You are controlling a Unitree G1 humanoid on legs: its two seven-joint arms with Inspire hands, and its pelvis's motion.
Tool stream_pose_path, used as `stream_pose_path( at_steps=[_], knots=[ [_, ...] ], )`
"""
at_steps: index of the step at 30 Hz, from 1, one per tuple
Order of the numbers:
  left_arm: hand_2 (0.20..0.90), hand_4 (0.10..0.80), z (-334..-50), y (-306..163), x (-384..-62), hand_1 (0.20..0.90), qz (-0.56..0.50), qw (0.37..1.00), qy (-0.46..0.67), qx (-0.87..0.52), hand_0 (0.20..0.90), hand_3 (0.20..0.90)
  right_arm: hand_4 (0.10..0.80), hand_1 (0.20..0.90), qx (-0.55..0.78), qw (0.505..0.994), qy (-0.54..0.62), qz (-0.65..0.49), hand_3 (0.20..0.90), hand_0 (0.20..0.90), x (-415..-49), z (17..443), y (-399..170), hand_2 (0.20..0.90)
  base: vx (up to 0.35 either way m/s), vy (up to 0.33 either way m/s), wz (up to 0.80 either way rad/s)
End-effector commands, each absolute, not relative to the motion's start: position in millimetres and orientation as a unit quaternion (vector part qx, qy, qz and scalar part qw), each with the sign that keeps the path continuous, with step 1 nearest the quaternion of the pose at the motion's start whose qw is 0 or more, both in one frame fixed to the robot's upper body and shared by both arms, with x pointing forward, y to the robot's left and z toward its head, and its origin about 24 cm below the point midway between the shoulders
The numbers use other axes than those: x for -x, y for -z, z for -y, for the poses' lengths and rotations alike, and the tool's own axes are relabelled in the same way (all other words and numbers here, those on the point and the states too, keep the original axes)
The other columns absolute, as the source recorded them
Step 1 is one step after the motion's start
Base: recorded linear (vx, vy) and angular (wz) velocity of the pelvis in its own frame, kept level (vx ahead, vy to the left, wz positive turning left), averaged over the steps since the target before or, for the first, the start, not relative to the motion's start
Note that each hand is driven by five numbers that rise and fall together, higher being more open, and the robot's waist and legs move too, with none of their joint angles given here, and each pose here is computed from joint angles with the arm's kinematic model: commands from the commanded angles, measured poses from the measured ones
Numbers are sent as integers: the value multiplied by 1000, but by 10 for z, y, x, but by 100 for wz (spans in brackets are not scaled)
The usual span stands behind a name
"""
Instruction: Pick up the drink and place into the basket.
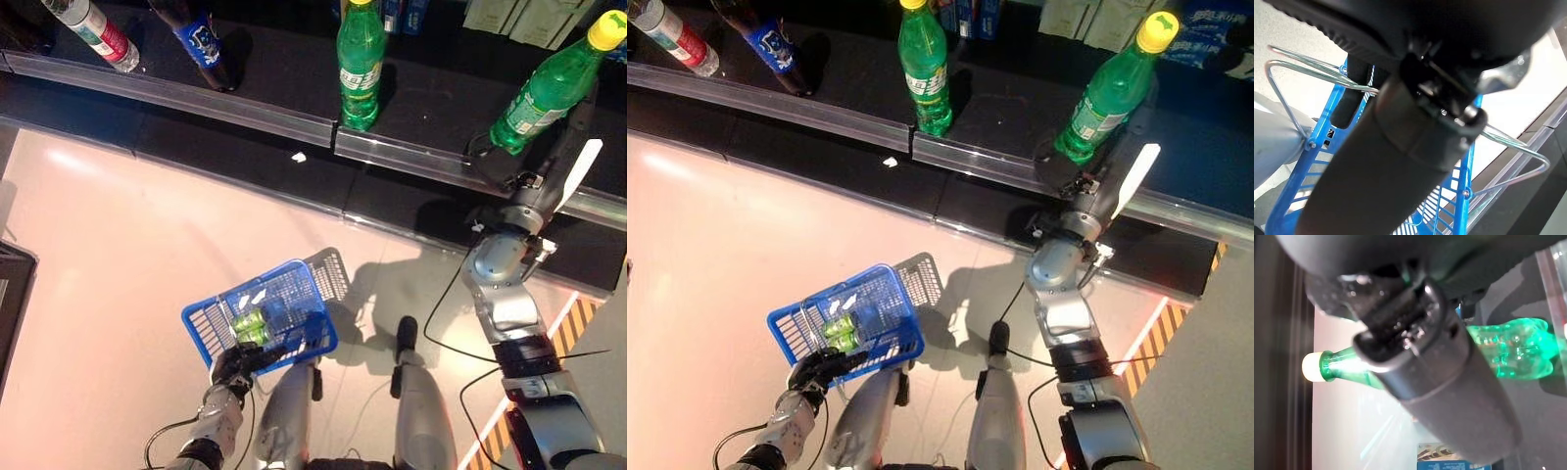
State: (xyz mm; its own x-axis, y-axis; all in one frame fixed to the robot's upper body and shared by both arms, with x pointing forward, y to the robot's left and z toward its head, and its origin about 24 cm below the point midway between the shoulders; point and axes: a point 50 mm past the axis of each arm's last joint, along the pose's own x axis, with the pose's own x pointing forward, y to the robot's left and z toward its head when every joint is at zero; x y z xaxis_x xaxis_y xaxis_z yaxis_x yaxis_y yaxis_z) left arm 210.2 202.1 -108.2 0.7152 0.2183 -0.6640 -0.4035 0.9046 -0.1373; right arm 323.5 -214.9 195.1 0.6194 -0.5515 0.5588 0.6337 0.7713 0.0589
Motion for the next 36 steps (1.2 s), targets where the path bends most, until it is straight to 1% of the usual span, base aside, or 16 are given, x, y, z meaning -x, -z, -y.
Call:
stream_pose_path(
  at_steps=[1, 20, 21, 22, 23, 36],
  knots=[
    [300, 100, -1698, 1290, -1757, 300, -393, 899, -112, 160, 300, 200, 800, 900, 26, 828, 356, 432, 900, 900, -3077, 2271, -2742, 900, 0, 0, 0],
    [300, 100, -1702, 1237, -1834, 300, -380, 905, -96, 166, 300, 200, 800, 900, 6, 804, 392, 447, 900, 900, -3151, 2442, -3059, 900, -1, 4, 1],
    [300, 100, -1703, 1234, -1839, 300, -380, 905, -96, 167, 300, 200, 564, 698, 4, 803, 395, 447, 664, 698, -3156, 2453, -3065, 698, -12, 0, 3],
    [300, 100, -1704, 1231, -1844, 300, -379, 905, -95, 167, 300, 200, 243, 422, 1, 801, 398, 447, 343, 422, -3162, 2469, -3080, 422, -10, 2, 6],
    [300, 100, -1704, 1230, -1845, 300, -378, 905, -95, 168, 300, 200, 100, 300, 0, 800, 400, 447, 200, 300, -3165, 2477, -3093, 300, -15, 5, 8],
    [300, 100, -1794, 1200, -1864, 300, -361, 909, -105, 181, 300, 200, 100, 300, -12, 796, 417, 439, 200, 300, -3198, 2619, -3159, 300, -8, 2, 4]
  ],
)
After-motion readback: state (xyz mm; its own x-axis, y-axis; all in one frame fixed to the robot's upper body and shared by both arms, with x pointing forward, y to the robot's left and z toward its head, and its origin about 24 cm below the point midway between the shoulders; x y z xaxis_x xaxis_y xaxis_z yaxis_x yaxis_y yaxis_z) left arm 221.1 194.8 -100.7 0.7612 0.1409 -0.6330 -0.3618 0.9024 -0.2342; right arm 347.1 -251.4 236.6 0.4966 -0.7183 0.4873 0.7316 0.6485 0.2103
